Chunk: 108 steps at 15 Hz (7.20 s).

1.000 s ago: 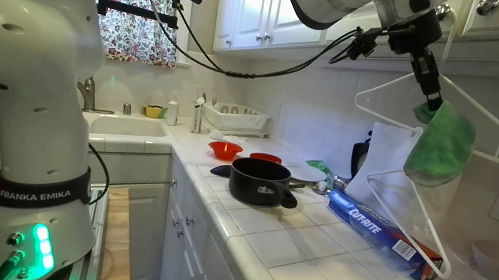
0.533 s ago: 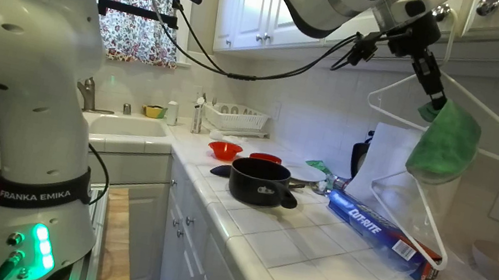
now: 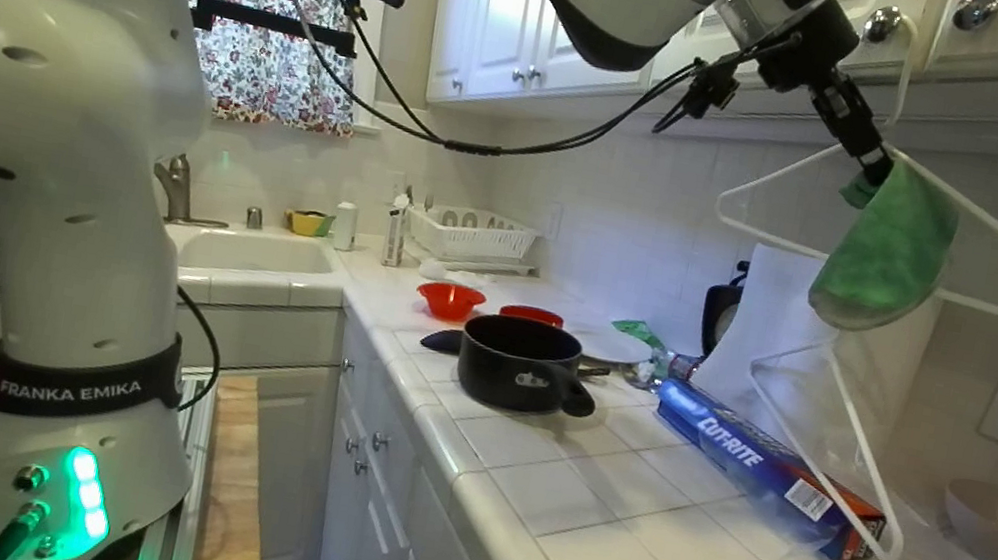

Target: Hang the green towel on the top hanger.

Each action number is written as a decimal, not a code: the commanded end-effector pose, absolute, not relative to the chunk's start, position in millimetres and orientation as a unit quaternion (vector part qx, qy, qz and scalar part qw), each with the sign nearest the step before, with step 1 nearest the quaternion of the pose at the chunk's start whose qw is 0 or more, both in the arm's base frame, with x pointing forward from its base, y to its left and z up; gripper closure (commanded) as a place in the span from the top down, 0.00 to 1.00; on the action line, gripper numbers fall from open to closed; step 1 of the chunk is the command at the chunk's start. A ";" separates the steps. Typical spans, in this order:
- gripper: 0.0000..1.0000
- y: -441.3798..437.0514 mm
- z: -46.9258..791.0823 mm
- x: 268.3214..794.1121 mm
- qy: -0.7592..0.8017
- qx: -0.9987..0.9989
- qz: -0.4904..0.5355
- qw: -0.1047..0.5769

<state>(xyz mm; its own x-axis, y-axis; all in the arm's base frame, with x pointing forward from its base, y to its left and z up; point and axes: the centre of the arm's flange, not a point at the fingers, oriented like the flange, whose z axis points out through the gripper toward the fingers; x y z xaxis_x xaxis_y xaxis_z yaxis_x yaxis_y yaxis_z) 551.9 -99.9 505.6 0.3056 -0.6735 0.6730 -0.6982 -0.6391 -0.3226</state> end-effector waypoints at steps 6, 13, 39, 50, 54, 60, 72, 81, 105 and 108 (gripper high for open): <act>0.05 -91.2 494.4 556.1 -0.397 0.809 0.432 0.042; 0.05 -91.9 460.2 568.9 -0.363 0.842 0.394 0.061; 0.07 -104.6 468.4 568.9 -0.249 0.890 0.366 0.108; 0.06 -107.2 476.2 571.5 -0.161 0.861 0.430 0.220; 0.09 -107.9 461.8 576.7 -0.165 0.868 0.416 0.213; 0.56 -110.4 443.0 583.8 -0.173 0.875 0.402 0.206; 1.00 -94.4 443.0 571.0 -0.191 0.883 0.402 0.153; 1.00 -77.4 436.6 525.5 -0.235 0.904 0.353 0.047; 1.00 -74.7 503.3 403.8 -0.206 0.957 0.200 -0.038; 1.00 -81.3 513.2 387.4 -0.195 0.966 0.170 -0.014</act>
